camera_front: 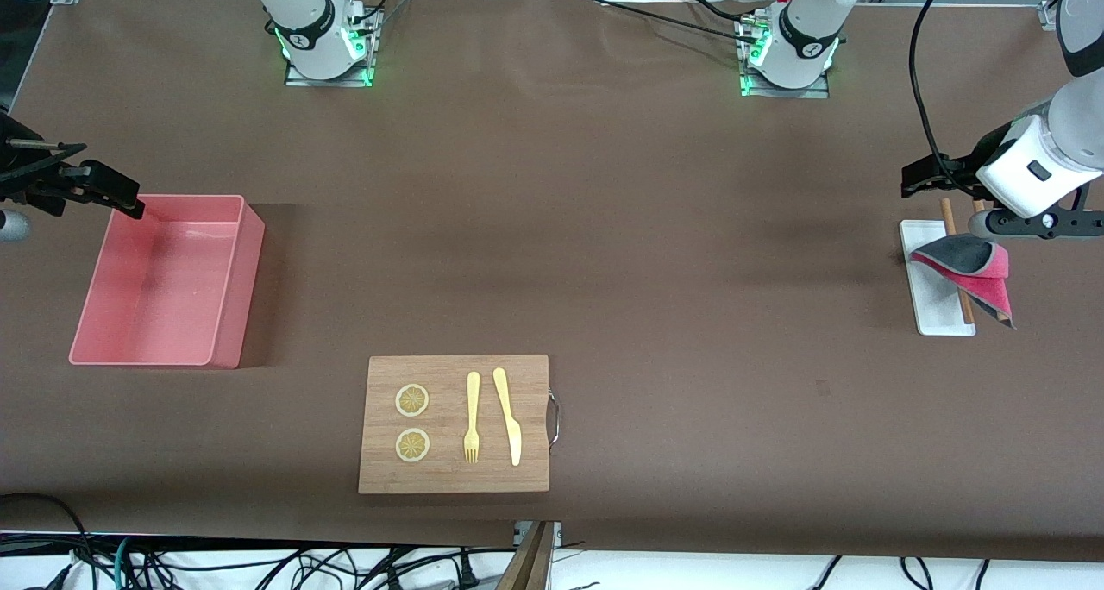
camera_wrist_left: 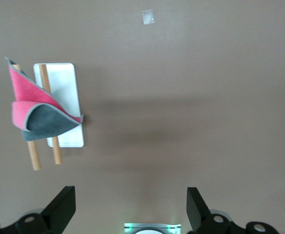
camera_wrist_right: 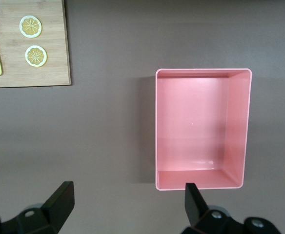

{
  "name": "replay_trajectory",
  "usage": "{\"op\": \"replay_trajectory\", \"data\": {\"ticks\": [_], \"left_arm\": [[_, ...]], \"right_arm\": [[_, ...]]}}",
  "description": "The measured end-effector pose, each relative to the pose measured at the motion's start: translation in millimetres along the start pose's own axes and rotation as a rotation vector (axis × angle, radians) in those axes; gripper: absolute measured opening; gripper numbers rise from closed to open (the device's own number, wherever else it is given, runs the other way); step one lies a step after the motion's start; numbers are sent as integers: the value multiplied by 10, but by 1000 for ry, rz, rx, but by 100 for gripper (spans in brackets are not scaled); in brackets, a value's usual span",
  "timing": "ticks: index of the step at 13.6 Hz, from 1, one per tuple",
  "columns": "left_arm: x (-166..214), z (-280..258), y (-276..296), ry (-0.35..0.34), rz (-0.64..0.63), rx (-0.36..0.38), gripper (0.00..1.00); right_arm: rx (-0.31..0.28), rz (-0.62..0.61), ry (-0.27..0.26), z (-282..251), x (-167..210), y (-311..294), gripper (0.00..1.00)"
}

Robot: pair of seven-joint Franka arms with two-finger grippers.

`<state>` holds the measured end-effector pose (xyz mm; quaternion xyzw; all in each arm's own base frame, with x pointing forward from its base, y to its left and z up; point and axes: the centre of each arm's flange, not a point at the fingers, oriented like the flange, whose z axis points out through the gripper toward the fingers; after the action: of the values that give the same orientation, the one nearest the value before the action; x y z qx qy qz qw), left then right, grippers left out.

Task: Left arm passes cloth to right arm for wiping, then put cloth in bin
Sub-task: 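Lower the left gripper onto the pink-grey cloth and grasp it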

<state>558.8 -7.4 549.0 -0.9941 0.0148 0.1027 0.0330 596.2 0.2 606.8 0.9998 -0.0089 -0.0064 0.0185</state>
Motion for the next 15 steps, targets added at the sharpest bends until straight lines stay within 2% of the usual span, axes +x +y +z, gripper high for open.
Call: {"op": "replay_trajectory", "data": {"ticks": [2, 3, 5, 7, 9, 15], "left_arm": [[0, -13, -17, 0, 36, 84, 100], [0, -10, -8, -3, 45, 100, 100], [53, 102, -90, -36, 69, 158, 100], [240, 410, -227, -99, 97, 234, 100], [435, 716, -263, -137, 131, 272, 100], [572, 1704, -355, -164, 365, 518, 100]], "right_arm": [[0, 0, 0, 0, 0, 0, 100], [0, 0, 0, 0, 0, 0, 100], [0, 0, 0, 2, 1, 1, 100], [0, 0, 0, 2, 2, 2, 100], [0, 0, 0, 2, 2, 2, 100], [0, 2, 0, 3, 3, 11, 100]]}}
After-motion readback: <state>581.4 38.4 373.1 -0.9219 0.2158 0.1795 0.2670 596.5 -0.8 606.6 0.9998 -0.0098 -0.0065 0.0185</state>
